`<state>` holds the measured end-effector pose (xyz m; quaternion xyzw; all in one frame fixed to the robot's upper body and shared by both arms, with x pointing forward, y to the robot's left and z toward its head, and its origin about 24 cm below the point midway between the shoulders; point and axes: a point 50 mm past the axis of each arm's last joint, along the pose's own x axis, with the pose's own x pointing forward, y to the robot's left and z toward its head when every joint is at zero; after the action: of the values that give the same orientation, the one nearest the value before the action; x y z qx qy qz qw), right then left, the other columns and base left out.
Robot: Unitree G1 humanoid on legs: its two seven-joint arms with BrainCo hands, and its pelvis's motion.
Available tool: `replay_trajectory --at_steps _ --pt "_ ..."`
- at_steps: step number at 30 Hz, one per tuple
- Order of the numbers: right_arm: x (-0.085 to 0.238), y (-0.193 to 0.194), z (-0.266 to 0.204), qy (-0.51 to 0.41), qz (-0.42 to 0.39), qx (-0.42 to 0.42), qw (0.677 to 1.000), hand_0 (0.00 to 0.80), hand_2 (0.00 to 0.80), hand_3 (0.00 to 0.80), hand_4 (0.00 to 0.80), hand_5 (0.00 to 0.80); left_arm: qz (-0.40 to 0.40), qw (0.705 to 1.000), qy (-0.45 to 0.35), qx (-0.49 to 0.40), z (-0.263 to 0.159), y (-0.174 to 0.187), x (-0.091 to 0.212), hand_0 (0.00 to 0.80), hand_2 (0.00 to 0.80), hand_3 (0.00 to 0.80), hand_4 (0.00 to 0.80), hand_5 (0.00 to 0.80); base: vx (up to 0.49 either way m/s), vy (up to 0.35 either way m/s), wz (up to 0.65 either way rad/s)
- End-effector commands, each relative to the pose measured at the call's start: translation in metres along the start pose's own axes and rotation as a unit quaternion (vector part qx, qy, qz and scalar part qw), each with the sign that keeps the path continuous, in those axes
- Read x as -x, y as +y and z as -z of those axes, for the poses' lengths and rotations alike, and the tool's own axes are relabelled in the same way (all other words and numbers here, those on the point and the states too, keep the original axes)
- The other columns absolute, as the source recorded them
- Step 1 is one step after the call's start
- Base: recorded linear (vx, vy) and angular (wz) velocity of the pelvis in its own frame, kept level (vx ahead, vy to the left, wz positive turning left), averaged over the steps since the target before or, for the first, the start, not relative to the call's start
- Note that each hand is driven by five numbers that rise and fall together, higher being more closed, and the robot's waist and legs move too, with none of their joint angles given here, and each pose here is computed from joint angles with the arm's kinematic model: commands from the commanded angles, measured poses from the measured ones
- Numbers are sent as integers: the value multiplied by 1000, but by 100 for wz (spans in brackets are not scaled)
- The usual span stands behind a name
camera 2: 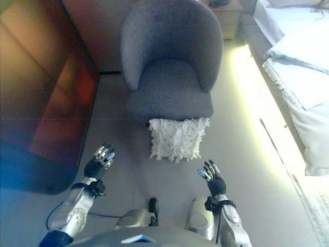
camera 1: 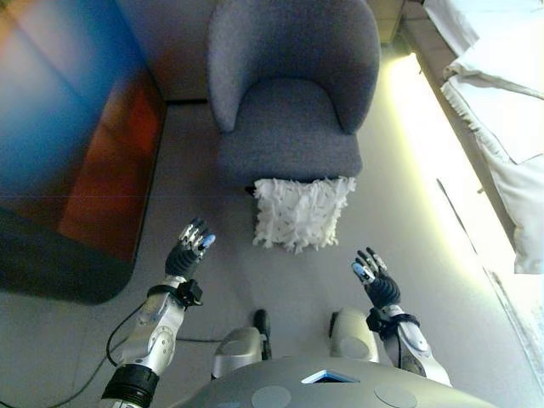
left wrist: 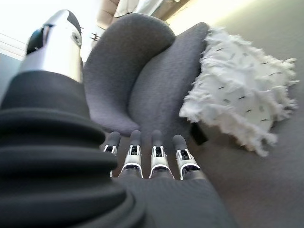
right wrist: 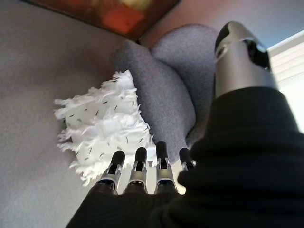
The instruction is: Pick up the cushion and take it to the sofa
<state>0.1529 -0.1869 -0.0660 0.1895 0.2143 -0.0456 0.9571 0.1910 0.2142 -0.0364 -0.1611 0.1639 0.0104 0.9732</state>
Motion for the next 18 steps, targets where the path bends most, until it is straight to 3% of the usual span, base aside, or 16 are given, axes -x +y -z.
replay_trajectory --at_steps 1,11,18 --pt "-9 2 -29 -75 -15 -24 997 0 0 0 0 0 26 997 -66 -5 -27 -11 -3 0 0 0 0 0 409 -178 14" --pt "0 -4 -14 -31 -7 -27 999 0 0 0 0 0 2 999 -30 -11 -17 7 12 0 0 0 0 0 519 -272 31" --pt "4 -17 -13 -6 -9 36 999 0 0 0 0 0 -7 998 -32 53 -6 -3 9 0 0 0 0 0 455 -338 -2"
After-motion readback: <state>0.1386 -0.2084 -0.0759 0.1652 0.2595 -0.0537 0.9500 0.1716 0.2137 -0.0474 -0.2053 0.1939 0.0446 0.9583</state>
